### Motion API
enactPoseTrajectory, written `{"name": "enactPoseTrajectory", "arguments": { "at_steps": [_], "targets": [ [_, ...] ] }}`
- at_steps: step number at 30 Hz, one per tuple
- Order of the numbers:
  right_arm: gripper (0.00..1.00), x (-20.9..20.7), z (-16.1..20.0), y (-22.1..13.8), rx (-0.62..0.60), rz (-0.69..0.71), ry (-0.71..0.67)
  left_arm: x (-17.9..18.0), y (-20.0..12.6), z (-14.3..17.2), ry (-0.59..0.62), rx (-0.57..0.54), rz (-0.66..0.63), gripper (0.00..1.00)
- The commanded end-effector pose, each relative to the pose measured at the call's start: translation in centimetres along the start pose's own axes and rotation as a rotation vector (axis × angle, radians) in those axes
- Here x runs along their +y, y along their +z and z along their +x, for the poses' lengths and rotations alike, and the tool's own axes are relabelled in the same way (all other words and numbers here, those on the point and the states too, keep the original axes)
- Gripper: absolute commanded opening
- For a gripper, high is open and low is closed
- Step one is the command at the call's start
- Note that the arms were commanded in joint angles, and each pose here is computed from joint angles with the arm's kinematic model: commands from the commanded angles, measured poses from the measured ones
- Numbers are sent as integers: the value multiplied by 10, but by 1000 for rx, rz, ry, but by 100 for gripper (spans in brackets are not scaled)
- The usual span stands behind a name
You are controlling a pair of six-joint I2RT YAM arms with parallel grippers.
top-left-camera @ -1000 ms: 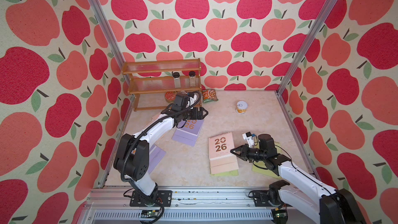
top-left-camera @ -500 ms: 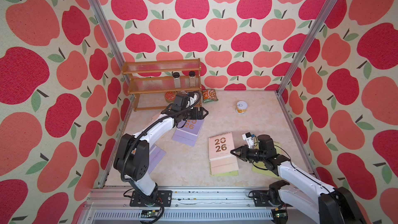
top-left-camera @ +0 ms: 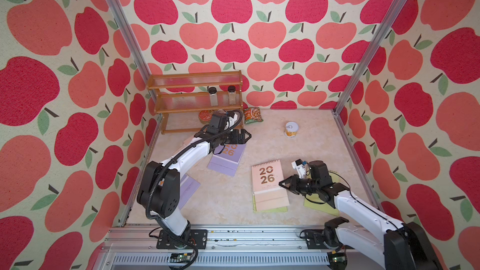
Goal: Stack the calendars
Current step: Place the calendar at the calendar.
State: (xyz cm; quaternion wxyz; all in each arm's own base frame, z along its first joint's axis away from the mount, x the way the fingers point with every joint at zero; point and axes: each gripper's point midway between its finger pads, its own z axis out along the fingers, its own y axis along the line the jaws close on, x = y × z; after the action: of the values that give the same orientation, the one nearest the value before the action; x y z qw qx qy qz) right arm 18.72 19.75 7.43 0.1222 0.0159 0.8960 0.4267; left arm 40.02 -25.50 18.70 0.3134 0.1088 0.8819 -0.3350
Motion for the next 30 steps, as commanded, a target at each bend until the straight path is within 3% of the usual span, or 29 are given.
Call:
{"name": "enactPoseTrajectory", "arguments": {
  "at_steps": [1, 12, 19, 30],
  "targets": [
    [22, -30, 9, -3, 28, 163, 30, -4, -4, 0, 8, 2, 15, 95],
    [30, -38, -2, -5, 27, 257, 2, -3, -3, 4, 3, 14, 10, 95],
    [43, -36, -9, -1, 34, 266, -7, -2, -5, 4, 10, 17, 5, 95],
    [44, -29, -10, 5, 53, 265, -34, 0, -3, 10, 6, 27, 4, 95]
  ]
}}
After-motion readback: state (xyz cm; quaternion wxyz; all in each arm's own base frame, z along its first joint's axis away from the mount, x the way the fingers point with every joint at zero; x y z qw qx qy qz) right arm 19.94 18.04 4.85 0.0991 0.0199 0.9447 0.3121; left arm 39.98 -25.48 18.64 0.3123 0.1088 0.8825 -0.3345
